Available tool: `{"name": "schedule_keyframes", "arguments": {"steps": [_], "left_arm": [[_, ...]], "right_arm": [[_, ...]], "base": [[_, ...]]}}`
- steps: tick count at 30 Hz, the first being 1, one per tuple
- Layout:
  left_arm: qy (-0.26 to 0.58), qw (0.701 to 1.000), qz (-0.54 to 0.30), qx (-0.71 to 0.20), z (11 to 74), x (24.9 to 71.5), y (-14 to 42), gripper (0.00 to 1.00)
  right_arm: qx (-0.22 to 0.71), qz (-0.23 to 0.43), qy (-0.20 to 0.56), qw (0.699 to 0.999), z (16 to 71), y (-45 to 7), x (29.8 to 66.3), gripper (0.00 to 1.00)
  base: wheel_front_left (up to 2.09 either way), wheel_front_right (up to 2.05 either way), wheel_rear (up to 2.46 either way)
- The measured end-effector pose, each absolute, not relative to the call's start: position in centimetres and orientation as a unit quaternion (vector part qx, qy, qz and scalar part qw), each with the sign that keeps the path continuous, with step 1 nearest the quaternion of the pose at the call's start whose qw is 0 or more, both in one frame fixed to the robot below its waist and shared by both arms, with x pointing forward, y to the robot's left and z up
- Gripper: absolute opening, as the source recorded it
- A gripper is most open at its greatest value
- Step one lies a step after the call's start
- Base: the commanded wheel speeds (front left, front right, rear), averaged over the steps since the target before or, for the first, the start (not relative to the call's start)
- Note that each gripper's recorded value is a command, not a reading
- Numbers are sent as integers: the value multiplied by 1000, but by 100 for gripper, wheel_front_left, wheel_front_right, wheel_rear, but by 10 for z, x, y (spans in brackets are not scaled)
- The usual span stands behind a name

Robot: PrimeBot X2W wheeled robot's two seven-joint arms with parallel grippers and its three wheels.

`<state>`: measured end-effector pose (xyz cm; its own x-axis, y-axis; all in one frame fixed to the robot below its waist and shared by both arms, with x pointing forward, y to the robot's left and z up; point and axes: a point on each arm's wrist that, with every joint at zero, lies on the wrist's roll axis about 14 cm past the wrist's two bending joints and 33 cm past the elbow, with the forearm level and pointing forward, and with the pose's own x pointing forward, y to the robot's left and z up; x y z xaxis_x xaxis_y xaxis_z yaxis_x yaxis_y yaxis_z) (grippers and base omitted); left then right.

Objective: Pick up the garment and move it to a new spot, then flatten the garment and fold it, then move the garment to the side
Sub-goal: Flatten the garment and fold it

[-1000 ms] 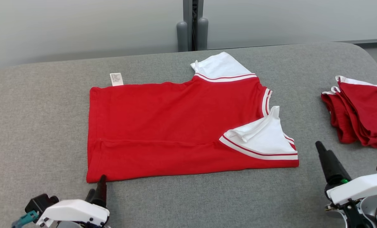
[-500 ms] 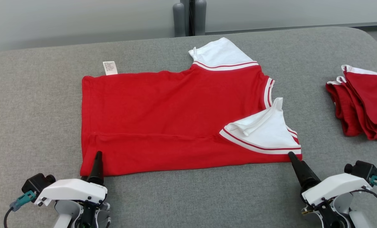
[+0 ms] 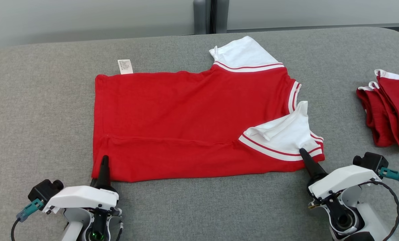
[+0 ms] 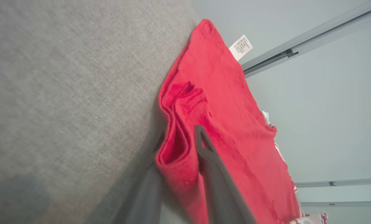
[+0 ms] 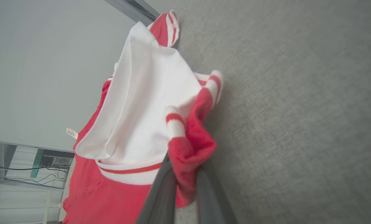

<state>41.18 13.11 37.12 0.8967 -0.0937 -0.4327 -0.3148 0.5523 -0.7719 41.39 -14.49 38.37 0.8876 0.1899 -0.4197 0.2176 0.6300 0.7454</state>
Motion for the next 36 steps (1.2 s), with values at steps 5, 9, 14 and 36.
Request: {"name": "schedule_keyframes", "arguments": {"steps": [5, 9, 14, 36], "left_arm": [[192, 862, 53, -467, 382, 416, 133, 0], [170, 869, 35, -464, 396, 418, 128, 0], [156, 879, 18, -450, 406, 407, 126, 0], [213, 882, 51, -417, 387, 341, 121, 0]], "right_arm": [[444, 8, 212, 871, 402, -144, 422, 0], [442, 13, 187, 877, 416, -155, 425, 0], [447, 14, 168, 879, 426, -166, 417, 0], [460, -50, 222, 859, 383, -183, 340, 0]], "base": [[0, 0, 0], [0, 0, 0], [0, 0, 0], [0, 0, 0]]}}
